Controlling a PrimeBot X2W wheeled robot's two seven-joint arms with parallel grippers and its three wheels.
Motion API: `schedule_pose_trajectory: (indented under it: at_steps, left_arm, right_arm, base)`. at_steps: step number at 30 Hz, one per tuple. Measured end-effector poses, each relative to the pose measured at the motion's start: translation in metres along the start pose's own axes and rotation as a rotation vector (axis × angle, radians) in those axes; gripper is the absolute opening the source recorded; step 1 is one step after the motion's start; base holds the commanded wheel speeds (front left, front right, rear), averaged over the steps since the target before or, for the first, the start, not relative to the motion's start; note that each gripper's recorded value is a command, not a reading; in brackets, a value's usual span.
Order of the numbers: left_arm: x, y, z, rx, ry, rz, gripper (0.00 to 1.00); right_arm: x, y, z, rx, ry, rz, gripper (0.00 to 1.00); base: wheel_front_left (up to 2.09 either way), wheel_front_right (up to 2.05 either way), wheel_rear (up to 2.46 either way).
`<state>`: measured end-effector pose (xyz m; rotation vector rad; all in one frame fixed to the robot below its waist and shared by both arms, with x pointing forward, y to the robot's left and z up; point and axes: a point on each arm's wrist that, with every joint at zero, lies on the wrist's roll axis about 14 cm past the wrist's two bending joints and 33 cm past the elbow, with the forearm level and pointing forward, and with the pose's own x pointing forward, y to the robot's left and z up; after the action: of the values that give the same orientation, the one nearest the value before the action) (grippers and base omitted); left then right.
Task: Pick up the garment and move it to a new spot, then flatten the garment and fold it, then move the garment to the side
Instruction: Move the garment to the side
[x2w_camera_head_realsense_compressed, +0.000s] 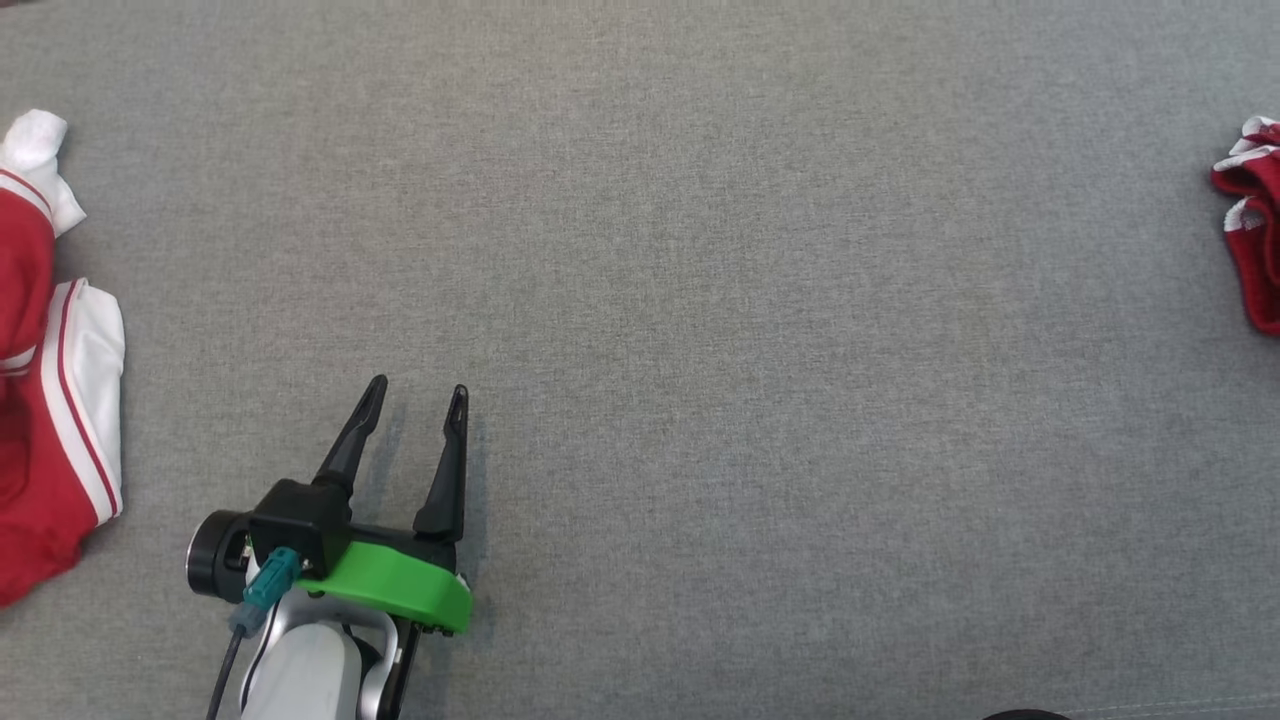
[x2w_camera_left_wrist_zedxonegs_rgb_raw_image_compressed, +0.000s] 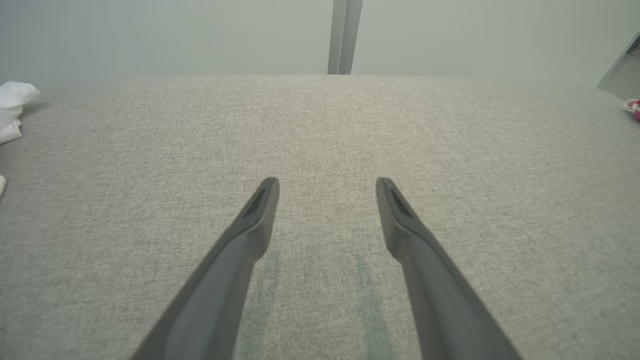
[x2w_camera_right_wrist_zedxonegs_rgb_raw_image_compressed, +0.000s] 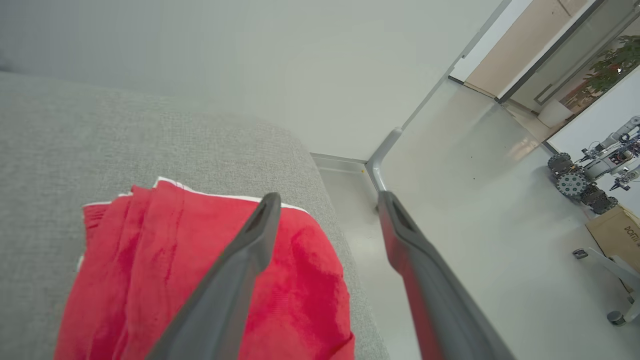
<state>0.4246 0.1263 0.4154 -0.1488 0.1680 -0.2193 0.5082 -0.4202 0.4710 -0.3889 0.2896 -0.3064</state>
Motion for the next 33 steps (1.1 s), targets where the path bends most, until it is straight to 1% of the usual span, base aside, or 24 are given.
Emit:
schedule_pose_trajectory:
  at_steps: [2, 5, 9, 11, 14, 20, 24, 26, 29, 33]
  left_arm:
    - [-0.001, -0.002, 0.004, 0.000, -0.009, -0.002, 1.00]
    - [-0.004, -0.001, 0.009, 0.000, -0.021, 0.005, 1.00]
    - [-0.014, 0.002, 0.012, 0.004, -0.028, 0.024, 1.00]
    - [-0.019, 0.003, 0.014, 0.003, -0.034, 0.032, 1.00]
    - [-0.026, 0.004, 0.019, 0.003, -0.047, 0.043, 1.00]
    - [-0.044, 0.008, 0.024, 0.000, -0.062, 0.072, 1.00]
    - [-0.056, 0.013, 0.025, -0.002, -0.068, 0.095, 1.00]
    - [-0.061, 0.014, 0.026, -0.003, -0.073, 0.104, 1.00]
    - [-0.069, 0.016, 0.029, -0.013, -0.086, 0.115, 1.00]
    - [-0.078, 0.016, 0.032, -0.022, -0.102, 0.128, 1.00]
  right_arm:
    - [-0.001, 0.014, 0.014, 0.021, -0.053, 0.019, 1.00]
    - [-0.008, 0.052, 0.035, 0.057, -0.124, 0.091, 1.00]
    - [-0.026, 0.091, 0.057, 0.107, -0.202, 0.179, 1.00]
    - [-0.038, 0.110, 0.065, 0.122, -0.232, 0.227, 1.00]
    - [-0.058, 0.132, 0.067, 0.175, -0.249, 0.280, 1.00]
    - [-0.102, 0.166, 0.060, 0.283, -0.254, 0.357, 1.00]
    - [-0.128, 0.185, 0.061, 0.334, -0.260, 0.404, 1.00]
    - [-0.140, 0.190, 0.063, 0.377, -0.266, 0.413, 1.00]
    - [-0.157, 0.196, 0.063, 0.406, -0.274, 0.431, 1.00]
    - [-0.170, 0.194, 0.070, 0.433, -0.301, 0.430, 1.00]
  base:
    - [0.00, 0.00, 0.00]
    - [0.00, 0.00, 0.00]
    - [0.00, 0.00, 0.00]
    - [0.00, 0.00, 0.00]
    - [0.00, 0.00, 0.00]
    - [0.00, 0.00, 0.00]
    - [0.00, 0.00, 0.00]
    - [0.00, 0.00, 0.00]
    - [0.00, 0.00, 0.00]
    - [0.00, 0.00, 0.00]
